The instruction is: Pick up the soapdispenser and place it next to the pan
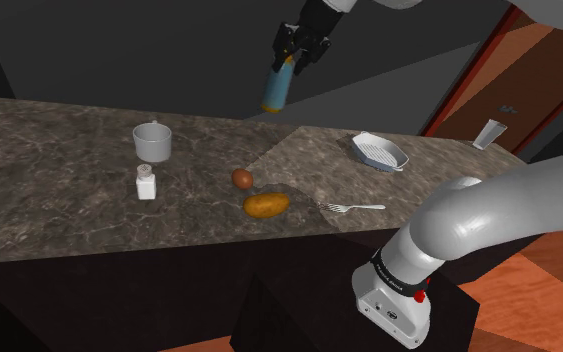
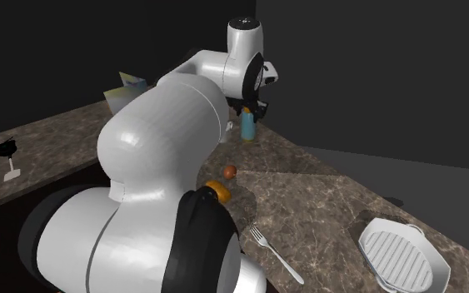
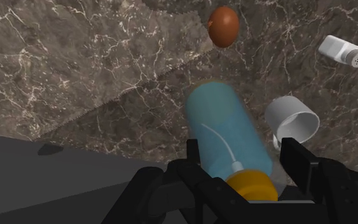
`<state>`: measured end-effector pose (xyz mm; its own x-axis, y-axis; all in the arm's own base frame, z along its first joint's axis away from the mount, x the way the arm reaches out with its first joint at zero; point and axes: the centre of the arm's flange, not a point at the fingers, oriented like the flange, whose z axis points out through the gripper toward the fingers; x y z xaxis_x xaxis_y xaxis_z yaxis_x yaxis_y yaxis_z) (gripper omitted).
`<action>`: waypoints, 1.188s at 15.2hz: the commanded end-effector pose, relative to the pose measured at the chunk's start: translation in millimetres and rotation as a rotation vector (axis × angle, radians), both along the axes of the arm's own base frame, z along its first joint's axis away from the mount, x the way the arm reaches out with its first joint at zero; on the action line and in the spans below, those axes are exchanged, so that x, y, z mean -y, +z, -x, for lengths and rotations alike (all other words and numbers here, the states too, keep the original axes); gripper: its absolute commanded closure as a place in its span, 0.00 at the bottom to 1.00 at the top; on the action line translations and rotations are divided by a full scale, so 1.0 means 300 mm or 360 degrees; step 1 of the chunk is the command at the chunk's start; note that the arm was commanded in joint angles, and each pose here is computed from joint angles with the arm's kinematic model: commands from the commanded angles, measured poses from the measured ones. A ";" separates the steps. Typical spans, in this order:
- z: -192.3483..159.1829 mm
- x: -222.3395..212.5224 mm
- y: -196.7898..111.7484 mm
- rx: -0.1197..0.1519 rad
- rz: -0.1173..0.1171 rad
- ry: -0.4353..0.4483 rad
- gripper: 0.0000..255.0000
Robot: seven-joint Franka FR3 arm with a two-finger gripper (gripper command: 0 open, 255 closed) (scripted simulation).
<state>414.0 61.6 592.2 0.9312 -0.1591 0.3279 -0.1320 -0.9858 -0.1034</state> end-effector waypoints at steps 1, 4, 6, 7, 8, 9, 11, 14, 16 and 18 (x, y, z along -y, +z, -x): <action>0.009 0.062 0.003 0.0000 0.0000 0.0001 1.00; 0.024 0.193 0.004 0.0000 0.0000 0.0001 1.00; 0.035 0.281 0.004 0.0000 0.0000 0.0001 1.00; 0.040 0.324 0.004 0.0000 0.0000 0.0001 1.00; 0.046 0.368 0.005 0.0000 0.0000 0.0001 1.00; 0.051 0.412 0.005 0.0000 0.0000 0.0001 1.00; 0.061 0.499 0.005 0.0000 0.0000 0.0001 1.00; 0.077 0.630 0.006 0.0000 0.0000 0.0001 1.00; 0.088 0.718 0.006 0.0000 0.0000 0.0001 1.00; 0.098 0.805 0.007 0.0000 0.0000 0.0001 1.00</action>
